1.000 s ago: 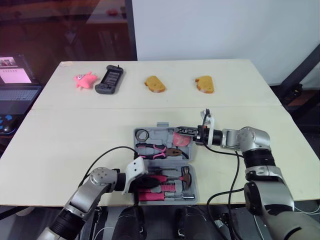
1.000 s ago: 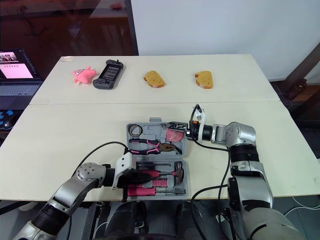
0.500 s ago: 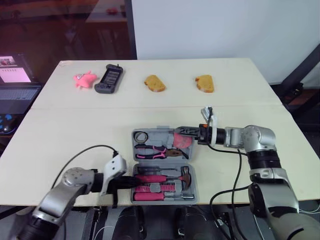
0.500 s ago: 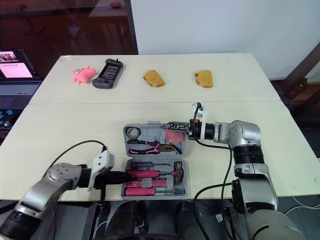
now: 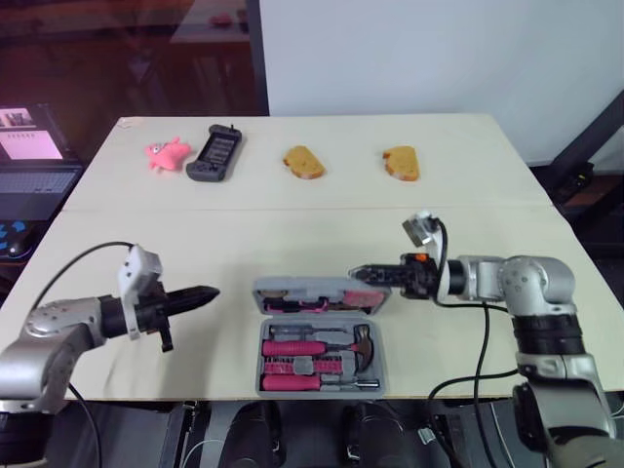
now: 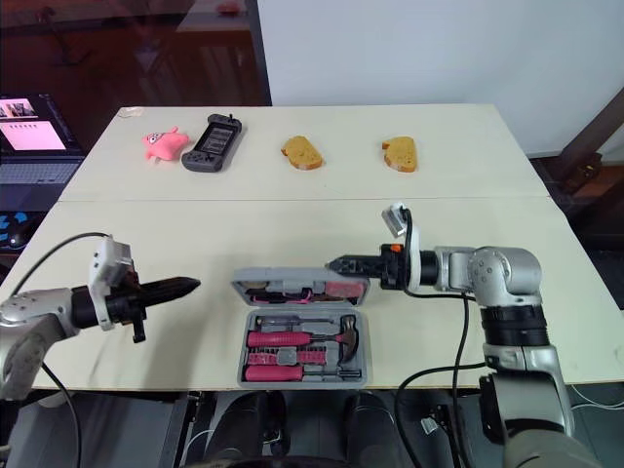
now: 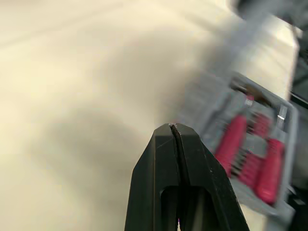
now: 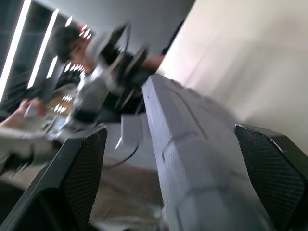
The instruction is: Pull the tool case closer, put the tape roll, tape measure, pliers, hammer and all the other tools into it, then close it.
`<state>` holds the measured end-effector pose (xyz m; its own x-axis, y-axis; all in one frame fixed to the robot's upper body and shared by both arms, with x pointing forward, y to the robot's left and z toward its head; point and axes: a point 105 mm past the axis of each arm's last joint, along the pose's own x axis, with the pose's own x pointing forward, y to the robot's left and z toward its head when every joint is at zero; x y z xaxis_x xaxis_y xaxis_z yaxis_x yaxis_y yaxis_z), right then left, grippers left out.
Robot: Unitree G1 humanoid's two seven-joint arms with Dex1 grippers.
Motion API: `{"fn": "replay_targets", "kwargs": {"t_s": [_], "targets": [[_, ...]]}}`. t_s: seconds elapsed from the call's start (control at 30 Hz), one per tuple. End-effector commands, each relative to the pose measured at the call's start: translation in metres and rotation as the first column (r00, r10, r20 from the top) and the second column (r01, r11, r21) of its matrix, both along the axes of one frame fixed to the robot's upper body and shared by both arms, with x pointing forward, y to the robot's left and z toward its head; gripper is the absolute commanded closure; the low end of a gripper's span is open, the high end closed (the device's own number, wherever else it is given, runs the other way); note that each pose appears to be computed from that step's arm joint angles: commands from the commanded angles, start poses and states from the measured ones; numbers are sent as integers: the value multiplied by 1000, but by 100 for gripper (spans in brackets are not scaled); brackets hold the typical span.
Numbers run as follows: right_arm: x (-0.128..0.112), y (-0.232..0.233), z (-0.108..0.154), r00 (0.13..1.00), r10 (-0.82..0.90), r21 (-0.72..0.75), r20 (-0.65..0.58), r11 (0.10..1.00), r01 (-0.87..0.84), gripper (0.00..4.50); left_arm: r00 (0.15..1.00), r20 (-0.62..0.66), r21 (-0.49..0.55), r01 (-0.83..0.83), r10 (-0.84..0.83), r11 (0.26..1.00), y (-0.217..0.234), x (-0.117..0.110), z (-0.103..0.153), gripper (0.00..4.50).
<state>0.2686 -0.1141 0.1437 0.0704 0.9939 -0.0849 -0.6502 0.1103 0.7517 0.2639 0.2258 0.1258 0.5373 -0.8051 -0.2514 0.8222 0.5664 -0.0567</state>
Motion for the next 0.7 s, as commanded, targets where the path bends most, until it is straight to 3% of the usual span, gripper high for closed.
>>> {"fn": "replay_targets", "kwargs": {"t_s": [0.03,0.13,0.2,0.37,0.57,0.7], "targets": [[-30,0,18,994,102,19,48,995,-103,6,999,38,15,12,-12,1000,7,-1,15,450],[-54,-5,9,991,131,-29,38,991,-130,6,998,49,18,36,-37,999,8,-3,22,450],[-58,-9,4,993,106,-56,48,993,-103,6,997,52,28,54,-56,998,5,-4,24,450],[-52,-31,15,962,-36,-115,271,991,69,6,995,50,158,74,-83,985,5,-13,9,450],[-59,-65,6,866,-31,-294,498,934,203,6,995,48,247,71,-86,966,16,-27,-1,450],[-60,-94,-5,859,-33,-381,511,887,261,6,998,42,273,40,-54,961,30,-33,-2,450]]}}
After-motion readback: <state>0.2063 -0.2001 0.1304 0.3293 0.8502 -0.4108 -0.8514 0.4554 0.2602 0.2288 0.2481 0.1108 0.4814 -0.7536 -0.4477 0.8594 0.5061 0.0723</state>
